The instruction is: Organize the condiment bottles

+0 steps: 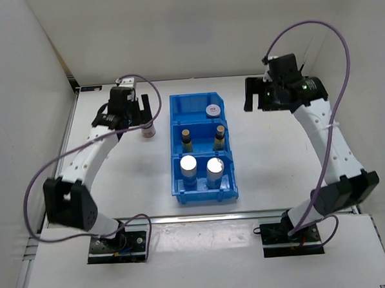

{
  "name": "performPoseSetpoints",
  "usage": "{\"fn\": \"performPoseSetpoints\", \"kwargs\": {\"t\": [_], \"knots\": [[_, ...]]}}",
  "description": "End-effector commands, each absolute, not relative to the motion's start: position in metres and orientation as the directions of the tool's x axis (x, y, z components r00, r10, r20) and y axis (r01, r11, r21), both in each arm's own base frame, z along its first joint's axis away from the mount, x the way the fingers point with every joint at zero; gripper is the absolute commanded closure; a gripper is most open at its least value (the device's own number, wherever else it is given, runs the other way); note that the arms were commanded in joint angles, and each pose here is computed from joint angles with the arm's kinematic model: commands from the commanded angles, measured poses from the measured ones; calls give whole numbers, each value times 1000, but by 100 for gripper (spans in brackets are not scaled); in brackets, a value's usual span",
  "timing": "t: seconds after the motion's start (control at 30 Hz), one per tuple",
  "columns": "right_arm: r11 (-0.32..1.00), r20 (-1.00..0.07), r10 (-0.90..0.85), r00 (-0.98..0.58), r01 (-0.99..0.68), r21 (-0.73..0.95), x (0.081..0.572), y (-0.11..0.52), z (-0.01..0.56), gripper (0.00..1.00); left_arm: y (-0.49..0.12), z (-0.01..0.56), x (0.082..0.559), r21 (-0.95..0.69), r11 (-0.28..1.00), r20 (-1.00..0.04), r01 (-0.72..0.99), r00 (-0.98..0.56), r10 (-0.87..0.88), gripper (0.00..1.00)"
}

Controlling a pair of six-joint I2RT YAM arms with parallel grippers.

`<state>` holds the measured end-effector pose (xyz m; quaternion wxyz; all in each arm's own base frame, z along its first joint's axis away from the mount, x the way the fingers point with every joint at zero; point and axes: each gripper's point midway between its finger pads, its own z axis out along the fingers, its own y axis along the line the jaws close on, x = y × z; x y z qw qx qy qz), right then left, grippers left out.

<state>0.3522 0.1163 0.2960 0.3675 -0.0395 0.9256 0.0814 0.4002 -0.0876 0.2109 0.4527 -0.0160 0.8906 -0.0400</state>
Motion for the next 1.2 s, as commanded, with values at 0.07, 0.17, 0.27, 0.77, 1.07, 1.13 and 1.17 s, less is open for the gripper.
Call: {"fn": "performPoseSetpoints", "kwargs": {"t": [0.07, 0.17, 0.27, 0.77, 1.07, 1.13, 1.17], "knots": [[972, -664, -38, -747, -183, 150, 307, 111, 278, 0, -102, 175, 443, -140, 990, -748, 32, -658, -85, 0], [977, -687, -42, -726, -175, 125, 296, 102, 285, 0, -98, 149, 462, -141, 990, -710, 13, -698, -92, 0], [957, -688, -22, -725, -215, 195, 285, 114, 291, 0, -92, 139, 483, -147, 989, -696, -17, -709, -116, 0], [966, -684, -42, -728, -204, 159, 284, 107, 287, 0, -98, 89, 494, -149, 989, -594, 6, -800, -85, 32], [970, -695, -38, -718, -193, 146, 278, 101, 290, 0, -107, 203, 509, -166, 986, -737, 28, -668, -105, 89], [972, -703, -36, -711, -187, 140, 277, 99, 293, 0, -123, 235, 511, -168, 984, -777, 62, -622, -93, 89], [973, -695, -38, -718, -186, 139, 276, 99, 289, 0, -129, 265, 515, -177, 981, -810, 81, -578, -98, 89]]}}
